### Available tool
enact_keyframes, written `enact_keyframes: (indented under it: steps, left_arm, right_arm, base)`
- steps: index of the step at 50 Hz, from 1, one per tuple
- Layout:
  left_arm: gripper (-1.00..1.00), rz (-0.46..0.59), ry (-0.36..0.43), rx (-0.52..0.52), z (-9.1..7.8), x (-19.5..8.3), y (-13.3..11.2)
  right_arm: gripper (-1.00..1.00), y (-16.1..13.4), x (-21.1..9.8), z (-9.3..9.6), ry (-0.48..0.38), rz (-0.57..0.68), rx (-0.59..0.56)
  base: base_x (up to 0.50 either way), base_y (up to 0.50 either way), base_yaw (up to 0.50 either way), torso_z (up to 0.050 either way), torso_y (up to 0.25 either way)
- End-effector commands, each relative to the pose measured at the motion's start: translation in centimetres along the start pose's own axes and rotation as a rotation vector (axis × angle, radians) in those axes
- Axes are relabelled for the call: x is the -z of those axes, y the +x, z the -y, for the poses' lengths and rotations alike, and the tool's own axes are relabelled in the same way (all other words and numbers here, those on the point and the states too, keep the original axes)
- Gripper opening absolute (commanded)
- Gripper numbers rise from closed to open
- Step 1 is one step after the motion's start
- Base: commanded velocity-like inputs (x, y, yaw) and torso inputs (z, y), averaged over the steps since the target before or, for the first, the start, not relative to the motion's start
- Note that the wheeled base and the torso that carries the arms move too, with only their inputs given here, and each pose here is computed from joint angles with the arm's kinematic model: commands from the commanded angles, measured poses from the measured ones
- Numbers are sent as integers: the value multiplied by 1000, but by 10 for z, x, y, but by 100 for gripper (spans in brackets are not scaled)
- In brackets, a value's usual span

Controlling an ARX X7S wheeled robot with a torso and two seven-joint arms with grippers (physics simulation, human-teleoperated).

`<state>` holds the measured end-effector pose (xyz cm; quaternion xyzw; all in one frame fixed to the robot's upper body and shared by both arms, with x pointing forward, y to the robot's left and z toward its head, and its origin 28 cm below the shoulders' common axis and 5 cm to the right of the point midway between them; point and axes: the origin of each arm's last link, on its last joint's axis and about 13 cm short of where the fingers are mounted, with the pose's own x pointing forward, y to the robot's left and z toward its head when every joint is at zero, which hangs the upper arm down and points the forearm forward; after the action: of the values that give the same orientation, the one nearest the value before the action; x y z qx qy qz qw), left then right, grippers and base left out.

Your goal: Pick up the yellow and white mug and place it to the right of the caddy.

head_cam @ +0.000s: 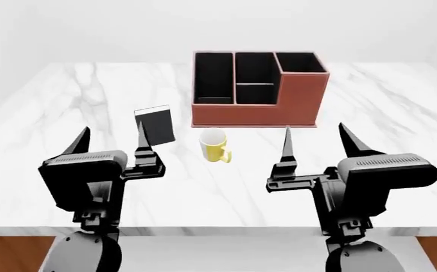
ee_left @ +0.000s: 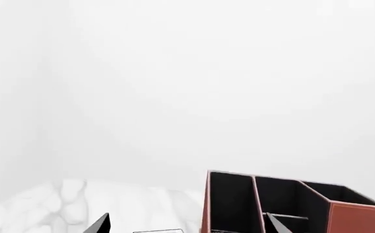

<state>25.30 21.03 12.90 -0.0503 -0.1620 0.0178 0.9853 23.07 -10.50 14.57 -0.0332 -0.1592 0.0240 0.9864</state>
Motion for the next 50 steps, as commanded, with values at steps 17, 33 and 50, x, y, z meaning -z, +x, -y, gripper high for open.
enact_keyframes:
  steps: [17, 33, 50]
  left_arm:
    - [100, 110, -14, 11, -4, -35, -1]
    - [100, 109, -16, 0, -5, -36, 0]
    - [100, 106, -14, 3, -7, -39, 1]
  right_arm:
    - [100, -1, -24, -2, 15, 64, -18]
    - [100, -2, -24, -4, 20, 71, -30]
    - [100, -5, -24, -8, -19, 100, -85]
  base:
    - [0, -267, 0, 27, 0]
    - [15, -500, 0, 0, 0]
    - [432, -183, 0, 0, 0]
